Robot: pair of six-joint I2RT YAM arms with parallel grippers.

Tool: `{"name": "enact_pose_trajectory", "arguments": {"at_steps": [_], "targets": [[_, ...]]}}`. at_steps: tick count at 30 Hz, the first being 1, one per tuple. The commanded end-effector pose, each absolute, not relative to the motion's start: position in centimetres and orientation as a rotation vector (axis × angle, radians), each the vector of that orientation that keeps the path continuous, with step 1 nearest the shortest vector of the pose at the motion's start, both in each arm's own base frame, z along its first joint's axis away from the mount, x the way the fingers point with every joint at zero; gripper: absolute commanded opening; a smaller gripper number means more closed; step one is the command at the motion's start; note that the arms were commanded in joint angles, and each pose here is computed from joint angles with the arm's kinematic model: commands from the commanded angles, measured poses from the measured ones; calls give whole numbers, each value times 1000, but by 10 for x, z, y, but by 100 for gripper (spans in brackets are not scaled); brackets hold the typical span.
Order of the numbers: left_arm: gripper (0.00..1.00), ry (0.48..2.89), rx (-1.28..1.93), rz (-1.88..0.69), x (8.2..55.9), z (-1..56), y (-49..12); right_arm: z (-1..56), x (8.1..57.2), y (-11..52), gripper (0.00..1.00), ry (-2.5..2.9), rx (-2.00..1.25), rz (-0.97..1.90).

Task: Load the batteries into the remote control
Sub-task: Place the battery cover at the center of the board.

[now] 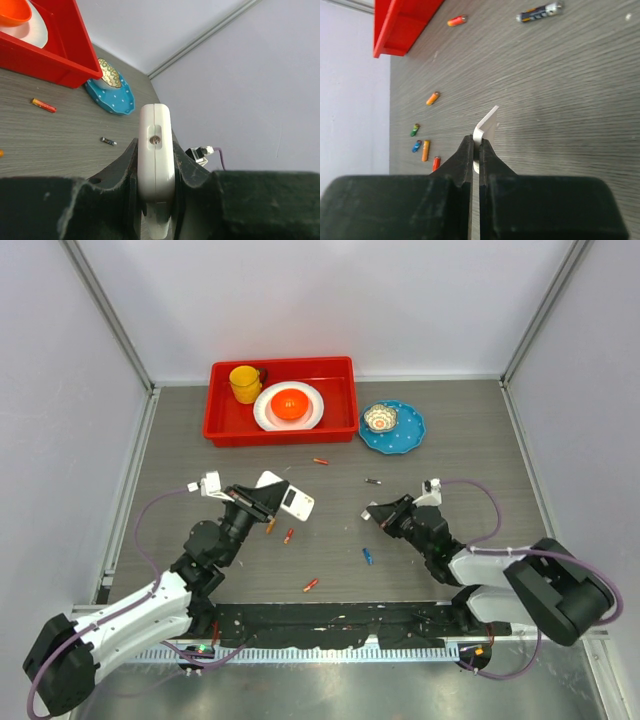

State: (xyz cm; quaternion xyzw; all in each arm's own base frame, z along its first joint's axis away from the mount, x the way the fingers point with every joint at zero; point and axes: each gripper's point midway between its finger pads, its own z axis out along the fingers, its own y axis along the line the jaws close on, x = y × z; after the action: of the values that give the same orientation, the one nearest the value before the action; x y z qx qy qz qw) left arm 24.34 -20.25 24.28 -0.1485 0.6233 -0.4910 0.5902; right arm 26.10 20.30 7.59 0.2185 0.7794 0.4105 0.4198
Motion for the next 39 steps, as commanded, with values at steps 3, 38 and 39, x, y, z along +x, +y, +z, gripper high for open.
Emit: {"name": "enact_pose_trajectory", "arguments": {"at_steps": [3, 38, 39], "targets": [[0, 1392, -358, -1184, 242, 255, -200, 81, 280, 203, 1, 1871, 592, 1079], [0, 1411, -352, -1170, 243, 251, -202, 35, 244, 172, 53, 2145, 645, 863], [0, 1413, -350, -1169, 243, 251, -202, 37, 243, 170, 54, 2147, 628, 850]]}}
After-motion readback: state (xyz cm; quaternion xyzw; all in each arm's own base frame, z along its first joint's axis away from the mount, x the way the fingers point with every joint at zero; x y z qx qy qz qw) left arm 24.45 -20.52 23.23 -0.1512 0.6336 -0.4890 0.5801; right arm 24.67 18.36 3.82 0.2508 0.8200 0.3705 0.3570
